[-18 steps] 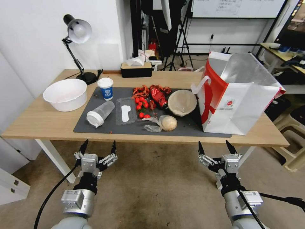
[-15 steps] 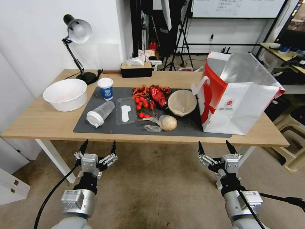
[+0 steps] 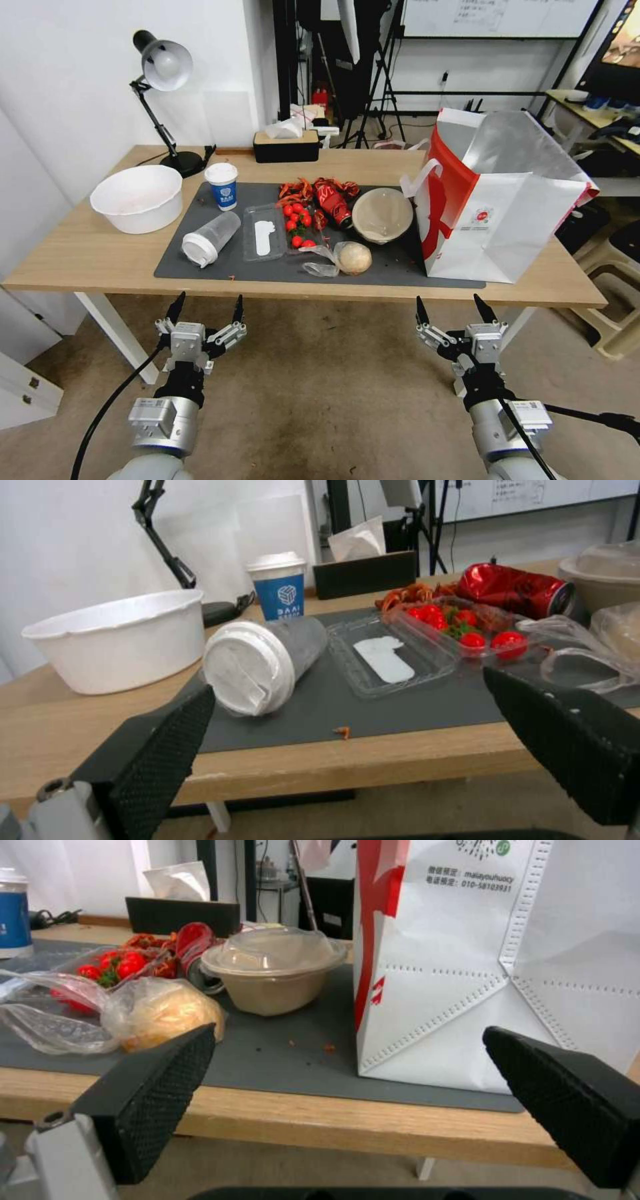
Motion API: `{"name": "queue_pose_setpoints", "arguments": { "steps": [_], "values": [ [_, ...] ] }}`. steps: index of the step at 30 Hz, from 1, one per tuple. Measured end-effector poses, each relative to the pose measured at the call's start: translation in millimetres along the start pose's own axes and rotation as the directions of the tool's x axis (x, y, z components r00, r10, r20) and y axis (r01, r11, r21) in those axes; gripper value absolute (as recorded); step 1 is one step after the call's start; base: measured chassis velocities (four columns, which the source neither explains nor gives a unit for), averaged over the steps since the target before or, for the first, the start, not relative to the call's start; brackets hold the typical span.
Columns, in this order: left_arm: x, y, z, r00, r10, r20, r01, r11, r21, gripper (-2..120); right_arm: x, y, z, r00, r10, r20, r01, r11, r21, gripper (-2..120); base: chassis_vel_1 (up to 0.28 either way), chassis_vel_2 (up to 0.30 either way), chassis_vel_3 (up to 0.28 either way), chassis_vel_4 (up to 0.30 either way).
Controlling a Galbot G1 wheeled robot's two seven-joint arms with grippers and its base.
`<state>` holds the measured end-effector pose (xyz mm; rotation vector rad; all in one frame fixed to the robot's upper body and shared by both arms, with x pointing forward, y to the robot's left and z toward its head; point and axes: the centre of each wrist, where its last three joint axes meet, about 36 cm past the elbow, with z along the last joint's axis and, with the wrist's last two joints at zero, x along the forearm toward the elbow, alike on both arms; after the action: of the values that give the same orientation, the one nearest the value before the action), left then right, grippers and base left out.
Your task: Pick up the trash from the table and place it into the takeout bag.
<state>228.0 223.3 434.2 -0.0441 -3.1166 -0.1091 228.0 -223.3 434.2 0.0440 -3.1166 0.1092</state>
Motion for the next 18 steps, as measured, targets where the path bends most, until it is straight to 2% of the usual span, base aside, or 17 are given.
{"name": "queue_pose_setpoints", "arguments": {
  "steps": [13, 16, 17, 18],
  "values": [
    [-0.9, -0.2, -0.7, 1.0, 0.0, 0.0, 0.0, 1.0, 0.005, 100, -1.1, -0.3, -1.1, 1.0, 0.001, 0.0, -0.001, 1.0, -0.002, 100, 0.0, 0.0, 0.0, 0.0],
    [-13.5, -6.5, -17.2, 1.0, 0.002, 0.002, -0.002, 0.996, 0.092, 100, -13.2, -8.4, -18.2, 0.999, 0.038, 0.005, -0.038, 0.999, -0.019, 100, 0.0, 0.0, 0.0, 0.0],
    [-13.5, -6.5, -17.2, 1.0, 0.002, 0.002, -0.002, 0.996, 0.092, 100, -13.2, -8.4, -18.2, 0.999, 0.038, 0.005, -0.038, 0.999, -0.019, 100, 0.0, 0.0, 0.0, 0.0],
    [-20.0, -10.0, -27.1, 1.0, 0.011, 0.003, -0.011, 0.99, 0.143, 100, -20.1, -13.4, -29.4, 0.998, 0.06, 0.008, -0.06, 0.998, -0.031, 100, 0.0, 0.0, 0.0, 0.0]
  ]
}}
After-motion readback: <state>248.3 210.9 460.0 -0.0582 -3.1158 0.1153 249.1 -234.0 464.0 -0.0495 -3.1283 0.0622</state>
